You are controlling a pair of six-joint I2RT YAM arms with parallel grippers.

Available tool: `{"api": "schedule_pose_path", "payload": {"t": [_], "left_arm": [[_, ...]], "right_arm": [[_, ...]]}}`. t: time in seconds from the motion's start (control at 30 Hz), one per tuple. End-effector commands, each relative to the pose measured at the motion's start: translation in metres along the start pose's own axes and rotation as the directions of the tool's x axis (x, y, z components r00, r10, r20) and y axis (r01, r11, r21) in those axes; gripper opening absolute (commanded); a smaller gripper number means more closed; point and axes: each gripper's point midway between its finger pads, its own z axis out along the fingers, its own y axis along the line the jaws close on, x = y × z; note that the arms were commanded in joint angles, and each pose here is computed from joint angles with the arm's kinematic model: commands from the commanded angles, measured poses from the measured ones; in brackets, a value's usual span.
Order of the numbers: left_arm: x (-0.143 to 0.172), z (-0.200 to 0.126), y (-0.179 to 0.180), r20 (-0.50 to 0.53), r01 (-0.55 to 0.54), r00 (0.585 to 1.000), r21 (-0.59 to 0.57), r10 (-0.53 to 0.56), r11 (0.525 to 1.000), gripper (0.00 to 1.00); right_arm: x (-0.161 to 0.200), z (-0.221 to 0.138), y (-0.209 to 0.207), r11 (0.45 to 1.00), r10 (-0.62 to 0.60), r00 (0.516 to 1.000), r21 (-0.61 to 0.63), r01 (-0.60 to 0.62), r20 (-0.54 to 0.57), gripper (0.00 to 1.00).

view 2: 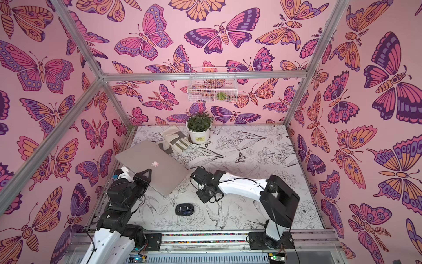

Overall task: Insert the wireless mouse receiver into the laptop
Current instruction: Pick up the USB plug at the center of the board, then place the USB plug at the center of the board.

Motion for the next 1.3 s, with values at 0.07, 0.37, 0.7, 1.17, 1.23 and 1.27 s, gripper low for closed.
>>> {"api": "schedule_pose_path", "payload": {"t": [0.07,0.37,0.7,1.17,1.23,1.27], "left_arm": [[-0.011,-0.010,-0.070,0.053,-0.071,0.997,0.331,0.057,0.941,0.00],[-0.002,-0.007,-0.040,0.126,-0.002,0.991,0.333,-0.043,0.943,0.00],[0.015,0.010,-0.028,0.099,0.067,0.990,0.314,-0.103,0.947,0.00],[0.014,0.010,-0.032,0.101,0.074,0.989,0.320,-0.111,0.945,0.00],[0.018,0.010,-0.036,0.072,0.066,0.993,0.323,-0.094,0.944,0.00],[0.022,0.011,-0.039,0.050,0.058,0.996,0.323,-0.078,0.945,0.00]], "right_arm": [[0.002,-0.025,-0.055,0.797,0.597,0.798,0.053,-0.602,0.081,0.09],[0.007,-0.009,-0.072,0.254,0.967,0.252,-0.098,-0.962,0.034,0.10],[0.028,0.014,-0.088,0.007,0.998,0.005,-0.033,-0.999,0.059,0.17],[0.032,0.019,-0.104,0.057,0.996,0.056,-0.015,-0.998,0.064,0.46],[0.023,0.005,-0.105,0.162,0.984,0.160,-0.020,-0.987,0.077,0.48],[0.018,-0.004,-0.106,0.237,0.968,0.235,-0.019,-0.971,0.089,0.48]]}}
